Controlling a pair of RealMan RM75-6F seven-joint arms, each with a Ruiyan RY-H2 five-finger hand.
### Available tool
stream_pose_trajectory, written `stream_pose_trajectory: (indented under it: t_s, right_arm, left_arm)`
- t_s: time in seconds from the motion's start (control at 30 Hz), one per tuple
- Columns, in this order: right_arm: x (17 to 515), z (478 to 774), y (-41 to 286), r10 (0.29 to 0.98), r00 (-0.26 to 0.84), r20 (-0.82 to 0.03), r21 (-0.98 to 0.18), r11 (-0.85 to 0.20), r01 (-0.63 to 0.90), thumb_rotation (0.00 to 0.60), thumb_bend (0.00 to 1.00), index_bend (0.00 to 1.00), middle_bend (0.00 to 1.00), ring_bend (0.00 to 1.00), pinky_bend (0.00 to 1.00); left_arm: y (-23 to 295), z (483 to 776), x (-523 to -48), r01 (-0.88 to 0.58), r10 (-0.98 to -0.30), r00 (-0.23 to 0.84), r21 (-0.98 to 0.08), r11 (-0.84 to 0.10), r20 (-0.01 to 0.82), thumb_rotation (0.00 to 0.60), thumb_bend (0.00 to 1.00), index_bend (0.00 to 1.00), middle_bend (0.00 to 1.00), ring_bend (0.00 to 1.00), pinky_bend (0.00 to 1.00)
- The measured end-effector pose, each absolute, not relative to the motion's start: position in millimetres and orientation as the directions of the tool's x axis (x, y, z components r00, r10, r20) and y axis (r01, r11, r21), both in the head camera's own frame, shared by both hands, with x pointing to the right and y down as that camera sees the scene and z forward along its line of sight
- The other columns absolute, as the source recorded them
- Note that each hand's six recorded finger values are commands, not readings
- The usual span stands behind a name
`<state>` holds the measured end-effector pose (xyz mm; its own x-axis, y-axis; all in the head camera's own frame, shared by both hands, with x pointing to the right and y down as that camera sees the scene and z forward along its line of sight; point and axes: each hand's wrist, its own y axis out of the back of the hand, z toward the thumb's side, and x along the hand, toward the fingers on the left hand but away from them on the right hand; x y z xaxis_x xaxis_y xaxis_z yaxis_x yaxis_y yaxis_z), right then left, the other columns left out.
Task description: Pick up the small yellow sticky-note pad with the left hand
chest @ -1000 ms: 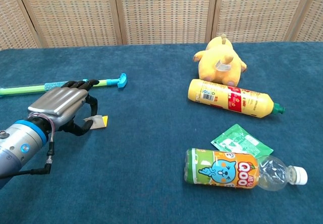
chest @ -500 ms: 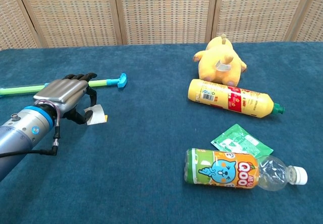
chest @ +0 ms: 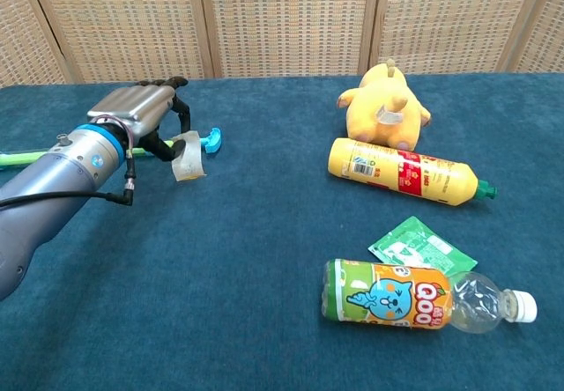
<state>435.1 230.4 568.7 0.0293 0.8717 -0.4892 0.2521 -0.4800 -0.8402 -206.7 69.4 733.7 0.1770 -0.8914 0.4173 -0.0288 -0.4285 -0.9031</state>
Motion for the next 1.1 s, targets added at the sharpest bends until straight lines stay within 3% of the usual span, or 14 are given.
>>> stream_pose_trajectory:
  t_s: [0.27,0.57,0.87,1.1]
  right_arm:
    - [433.8,562.6,231.9,0.881,0.038,-0.472,-0.847,-0.465,0.259,0.600,0.00,0.00,0.00,0.00,0.00]
    - [429.3,560.3,234.6,0.883,0.051,-0.466,-0.850,-0.464,0.249,0.600,0.00,0.00,0.00,0.00,0.00]
    - [427.5,559.0,235.5,0.886,0.052,-0.461,-0.855,-0.459,0.241,0.600,0.00,0.00,0.00,0.00,0.00]
    - [424.6,556.9,237.1,0.888,0.059,-0.457,-0.858,-0.457,0.236,0.600,0.00,0.00,0.00,0.00,0.00]
  left_arm:
    - [68.5,699.9,-196.2,-0.225,-0.893,0.218,-0.870,-0.439,0.394,0.600,0.56,0.58,0.00,0.00,0.00]
    - [88.1,653.7,-209.3,-0.541,-0.871,0.282,-0.684,-0.490,0.402,0.600,0.56,0.58,0.00,0.00,0.00]
    - [114.8,629.1,-224.3,-0.737,-0.773,0.385,-0.336,-0.586,0.504,0.600,0.56,0.58,0.00,0.00,0.00]
    - [165.6,629.2,-214.4,-0.754,-0.591,0.523,0.010,-0.657,0.614,0.600,0.56,0.58,0.00,0.00,0.00]
